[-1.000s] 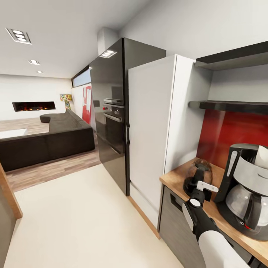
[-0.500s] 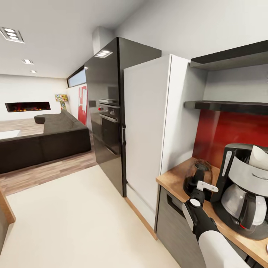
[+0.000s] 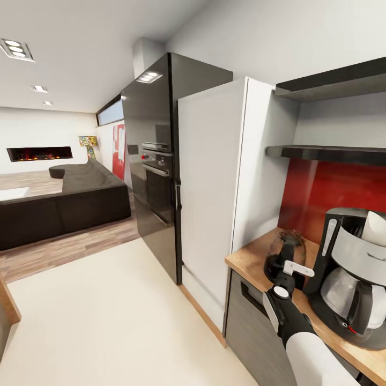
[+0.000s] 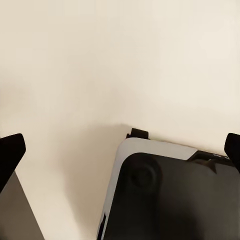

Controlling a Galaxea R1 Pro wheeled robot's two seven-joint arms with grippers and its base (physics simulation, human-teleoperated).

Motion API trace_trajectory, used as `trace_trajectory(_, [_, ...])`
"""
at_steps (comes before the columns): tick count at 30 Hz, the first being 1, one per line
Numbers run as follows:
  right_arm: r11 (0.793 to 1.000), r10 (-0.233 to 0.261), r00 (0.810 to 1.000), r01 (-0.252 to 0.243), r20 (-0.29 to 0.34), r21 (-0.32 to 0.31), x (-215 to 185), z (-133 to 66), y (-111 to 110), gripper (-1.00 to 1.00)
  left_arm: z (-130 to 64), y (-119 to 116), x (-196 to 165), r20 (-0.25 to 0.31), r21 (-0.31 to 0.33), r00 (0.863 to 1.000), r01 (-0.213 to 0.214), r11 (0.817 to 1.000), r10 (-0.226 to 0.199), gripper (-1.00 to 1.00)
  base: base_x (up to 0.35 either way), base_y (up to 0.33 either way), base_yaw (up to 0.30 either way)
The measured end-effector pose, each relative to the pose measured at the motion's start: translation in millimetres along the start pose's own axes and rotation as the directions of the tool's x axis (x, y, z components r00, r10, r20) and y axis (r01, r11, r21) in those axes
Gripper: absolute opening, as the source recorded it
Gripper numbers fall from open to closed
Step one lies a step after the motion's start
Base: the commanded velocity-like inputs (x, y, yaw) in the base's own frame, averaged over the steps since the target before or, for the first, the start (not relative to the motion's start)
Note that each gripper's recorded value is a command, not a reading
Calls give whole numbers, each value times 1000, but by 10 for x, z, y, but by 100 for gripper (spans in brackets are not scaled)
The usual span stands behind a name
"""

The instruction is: Set up a coffee station on the kitchen countertop: keep the coffee maker on the countertop, move the bottle of coffee from the kitchen shelf to the counter next to the coffee maker, place a paper coffee filter on top of the coffee maker, put the saucer next to the coffee maker with the coffee cup on the saucer, and place the electric kettle next to the coffee maker.

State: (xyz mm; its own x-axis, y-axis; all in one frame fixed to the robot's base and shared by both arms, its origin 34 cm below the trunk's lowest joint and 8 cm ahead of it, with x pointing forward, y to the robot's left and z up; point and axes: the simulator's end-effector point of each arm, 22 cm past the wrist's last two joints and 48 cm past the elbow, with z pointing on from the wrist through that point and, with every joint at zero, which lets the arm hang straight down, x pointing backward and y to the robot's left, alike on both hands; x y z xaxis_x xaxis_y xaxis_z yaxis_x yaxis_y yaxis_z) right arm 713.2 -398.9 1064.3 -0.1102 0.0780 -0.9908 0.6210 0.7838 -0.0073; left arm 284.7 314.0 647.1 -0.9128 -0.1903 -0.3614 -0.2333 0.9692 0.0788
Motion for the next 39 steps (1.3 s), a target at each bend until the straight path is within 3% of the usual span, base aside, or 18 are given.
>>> trace_trajectory(1, [1000, 0, 1000, 0, 0, 1, 1, 2, -4, -100, 0, 0, 0, 0, 0, 1000, 0, 1000, 0, 100, 0, 0, 0])
trace_trajectory(2, [1000, 0, 1000, 0, 1, 1, -4, 3, -5, 100, 0, 0, 0, 0, 0, 1000, 0, 1000, 0, 100, 0, 0, 0])
trace_trajectory(26, [1000, -4, 1000, 4, 5, 0, -16, 4, -4, 100, 1, 10, -4, 1, -1, 1000, 0, 1000, 0, 100, -3, 0, 0])
trace_trajectory(39, [1000, -8, 1000, 8, 1, -2, 7, 1, 8, 100, 2, -1, -8, 1, 0, 1000, 0, 1000, 0, 100, -252, 0, 0])
